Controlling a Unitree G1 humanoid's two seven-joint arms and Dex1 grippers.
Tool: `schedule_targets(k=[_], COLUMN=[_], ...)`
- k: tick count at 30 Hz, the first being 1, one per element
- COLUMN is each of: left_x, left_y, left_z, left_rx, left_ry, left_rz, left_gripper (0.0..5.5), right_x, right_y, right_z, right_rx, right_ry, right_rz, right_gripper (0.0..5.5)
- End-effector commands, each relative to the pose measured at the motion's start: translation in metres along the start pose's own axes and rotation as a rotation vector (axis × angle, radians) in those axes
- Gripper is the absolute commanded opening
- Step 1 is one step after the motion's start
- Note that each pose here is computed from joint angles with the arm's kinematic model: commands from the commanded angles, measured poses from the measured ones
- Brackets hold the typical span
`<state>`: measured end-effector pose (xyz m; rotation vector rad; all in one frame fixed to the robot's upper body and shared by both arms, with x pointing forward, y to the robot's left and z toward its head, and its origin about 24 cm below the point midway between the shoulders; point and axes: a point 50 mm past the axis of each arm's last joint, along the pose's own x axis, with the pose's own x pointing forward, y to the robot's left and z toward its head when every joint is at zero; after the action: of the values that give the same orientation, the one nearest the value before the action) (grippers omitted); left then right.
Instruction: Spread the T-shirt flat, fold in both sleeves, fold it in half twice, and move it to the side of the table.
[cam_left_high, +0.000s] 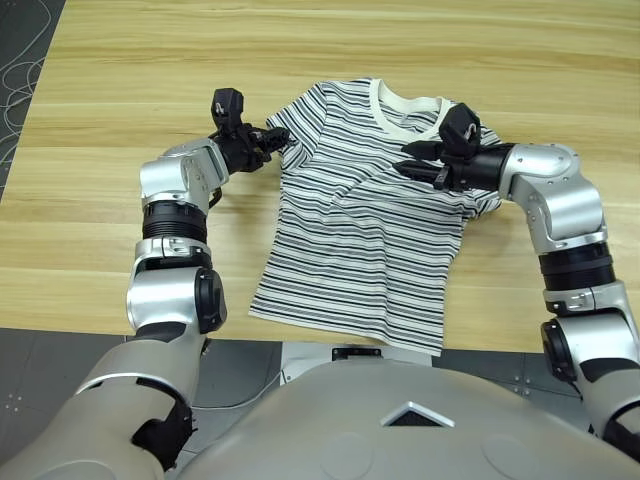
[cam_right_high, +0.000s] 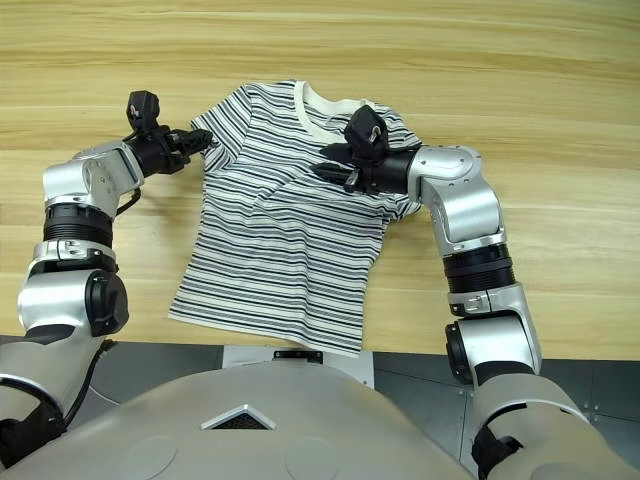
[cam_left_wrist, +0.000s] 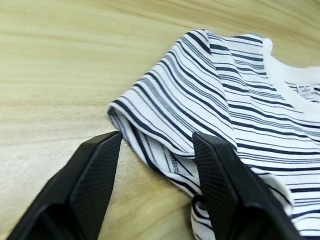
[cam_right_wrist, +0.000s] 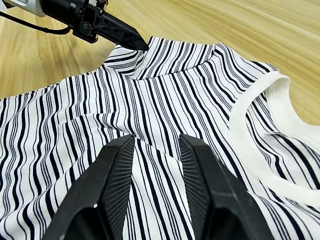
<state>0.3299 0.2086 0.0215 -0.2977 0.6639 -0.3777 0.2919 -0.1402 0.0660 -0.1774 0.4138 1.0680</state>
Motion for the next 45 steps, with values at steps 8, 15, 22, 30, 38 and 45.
schedule_targets(k=[8, 15, 22, 30, 38, 45], left_x=[0.026, 0.041, 0.042, 0.043, 0.045, 0.043], left_y=[-0.014, -0.035, -0.024, -0.025, -0.037, -0.053], left_z=[-0.034, -0.046, -0.049, -0.043, -0.033, -0.035], left_rx=[-0.135, -0.150, -0.198, -0.213, -0.115, 0.133], left_ry=[0.064, 0.096, 0.073, 0.027, -0.052, -0.111], left_rz=[0.021, -0.032, 0.064, 0.078, 0.015, -0.006], left_gripper=[2.63, 2.63, 2.07, 0.78, 0.11, 0.11], right_x=[-0.002, 0.000, 0.000, 0.003, 0.003, 0.005], right_y=[-0.004, -0.003, -0.002, 0.000, 0.001, 0.003], right_z=[0.006, 0.008, 0.007, 0.006, 0.004, 0.003], right_rx=[-0.008, -0.007, -0.001, 0.005, 0.012, 0.014], right_ry=[-0.031, -0.040, -0.044, -0.049, -0.047, -0.048], right_rz=[-0.019, -0.018, -0.015, -0.007, 0.000, 0.007], right_gripper=[1.62, 1.62, 1.62, 1.62, 1.62, 1.62])
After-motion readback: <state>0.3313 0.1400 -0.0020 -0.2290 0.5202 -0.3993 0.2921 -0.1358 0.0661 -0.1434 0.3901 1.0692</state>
